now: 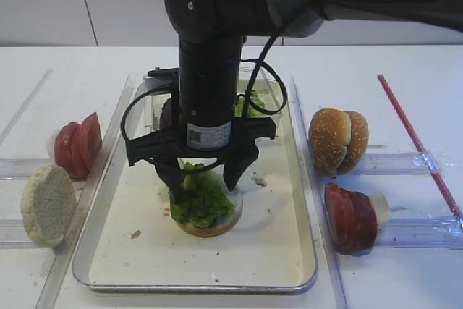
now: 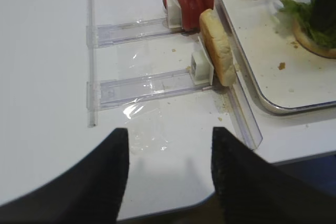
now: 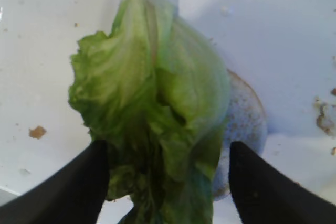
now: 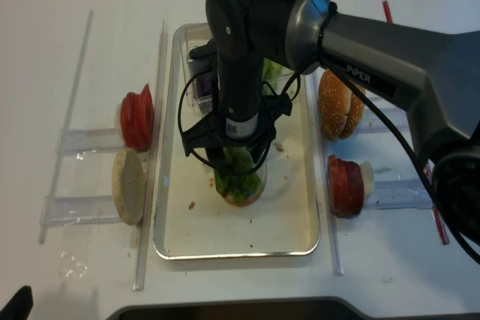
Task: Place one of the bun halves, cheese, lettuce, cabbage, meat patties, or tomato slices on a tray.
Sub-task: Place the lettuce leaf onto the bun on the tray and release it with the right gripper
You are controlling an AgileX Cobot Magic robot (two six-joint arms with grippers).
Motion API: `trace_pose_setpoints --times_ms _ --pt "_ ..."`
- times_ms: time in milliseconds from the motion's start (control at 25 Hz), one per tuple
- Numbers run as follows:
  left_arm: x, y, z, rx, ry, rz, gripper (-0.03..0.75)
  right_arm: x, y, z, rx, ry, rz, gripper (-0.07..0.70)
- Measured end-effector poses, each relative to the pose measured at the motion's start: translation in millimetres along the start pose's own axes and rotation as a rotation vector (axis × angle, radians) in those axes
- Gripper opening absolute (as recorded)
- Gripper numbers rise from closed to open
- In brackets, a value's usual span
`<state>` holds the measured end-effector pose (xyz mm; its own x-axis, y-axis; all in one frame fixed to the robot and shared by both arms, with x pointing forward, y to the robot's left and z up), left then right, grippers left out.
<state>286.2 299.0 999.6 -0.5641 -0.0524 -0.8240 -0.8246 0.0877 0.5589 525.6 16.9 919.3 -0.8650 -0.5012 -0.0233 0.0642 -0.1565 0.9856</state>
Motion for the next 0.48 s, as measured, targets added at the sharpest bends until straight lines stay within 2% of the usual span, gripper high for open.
trace_pose_setpoints --times_ms 120,280,480 --pt "0.0 0.0 0.0 0.000 0.000 0.000 0.345 0.0 0.0 0.0 0.000 -0.002 0.000 0.541" --pt "0.0 0.0 0.0 0.000 0.000 0.000 0.345 -0.1 6.3 0.7 -0.002 0.001 -0.016 0.551" --pt "0.0 0.0 0.0 0.000 0.000 0.000 0.345 1.5 32.7 3.2 -0.009 0.014 -0.078 0.554"
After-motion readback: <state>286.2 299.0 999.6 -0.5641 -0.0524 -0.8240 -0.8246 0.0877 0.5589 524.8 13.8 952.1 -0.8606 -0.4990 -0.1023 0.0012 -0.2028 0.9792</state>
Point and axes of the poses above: a point on each arm's last joint axis where the gripper is mounted, y pointing back along that axis away from the gripper, z along the wrist's bending axis when the last joint is at zero, x = y × z, the point moved 7 cm from there along -y, pointing out along that axis toward the gripper, and after that the axes turned 8 degrees about y, right-handed, at the moved point
